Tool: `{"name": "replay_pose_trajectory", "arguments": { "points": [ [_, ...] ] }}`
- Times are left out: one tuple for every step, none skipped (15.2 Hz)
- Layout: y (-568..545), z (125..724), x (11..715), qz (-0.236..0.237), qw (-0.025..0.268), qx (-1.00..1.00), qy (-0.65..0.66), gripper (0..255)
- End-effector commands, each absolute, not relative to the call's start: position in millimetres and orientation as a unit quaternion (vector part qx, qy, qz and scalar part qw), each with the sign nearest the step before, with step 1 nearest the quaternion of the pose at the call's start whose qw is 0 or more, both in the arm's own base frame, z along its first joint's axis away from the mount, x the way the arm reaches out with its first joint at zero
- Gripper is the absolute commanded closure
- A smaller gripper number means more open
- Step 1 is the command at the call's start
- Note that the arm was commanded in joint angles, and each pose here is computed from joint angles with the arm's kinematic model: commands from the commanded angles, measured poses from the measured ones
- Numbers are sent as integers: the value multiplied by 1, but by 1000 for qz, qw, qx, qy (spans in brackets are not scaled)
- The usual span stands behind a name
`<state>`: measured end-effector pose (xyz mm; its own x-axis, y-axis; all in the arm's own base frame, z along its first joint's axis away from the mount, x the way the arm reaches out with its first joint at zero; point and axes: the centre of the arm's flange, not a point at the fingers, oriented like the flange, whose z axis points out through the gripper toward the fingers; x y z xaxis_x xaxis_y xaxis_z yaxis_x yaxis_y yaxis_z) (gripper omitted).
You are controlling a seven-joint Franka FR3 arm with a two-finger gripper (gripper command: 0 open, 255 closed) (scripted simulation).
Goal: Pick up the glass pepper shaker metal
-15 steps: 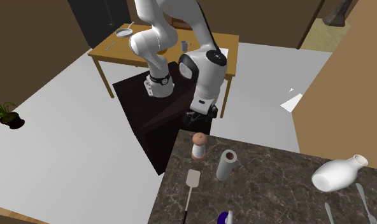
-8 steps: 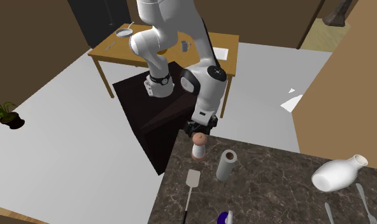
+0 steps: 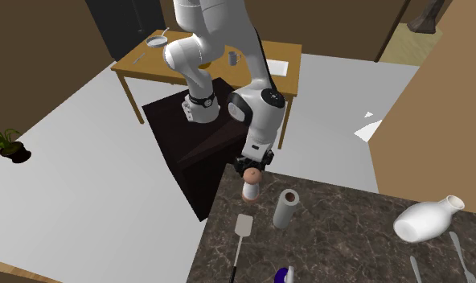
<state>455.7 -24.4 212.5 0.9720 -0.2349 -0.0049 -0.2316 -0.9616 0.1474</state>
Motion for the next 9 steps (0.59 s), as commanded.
{"name": "replay_pose_trajectory", "arguments": {
  "points": [
    [-24,212,455,-12,73,990,-118,255],
    [-24,212,455,-12,73,990,-118,255],
    [-24,212,455,-12,73,990,-118,255],
    [-24,212,455,-12,73,990,-118,255],
    [-24,212,455,-12,73,990,-118,255],
    [-24,212,456,-12,73,990,-118,255],
    [-24,217,456,-12,73,990,-118,255],
    [-24,222,456,-12,73,990,-118,255],
    [-24,228,456,-12,73,990,-118,255]
  ]
}}
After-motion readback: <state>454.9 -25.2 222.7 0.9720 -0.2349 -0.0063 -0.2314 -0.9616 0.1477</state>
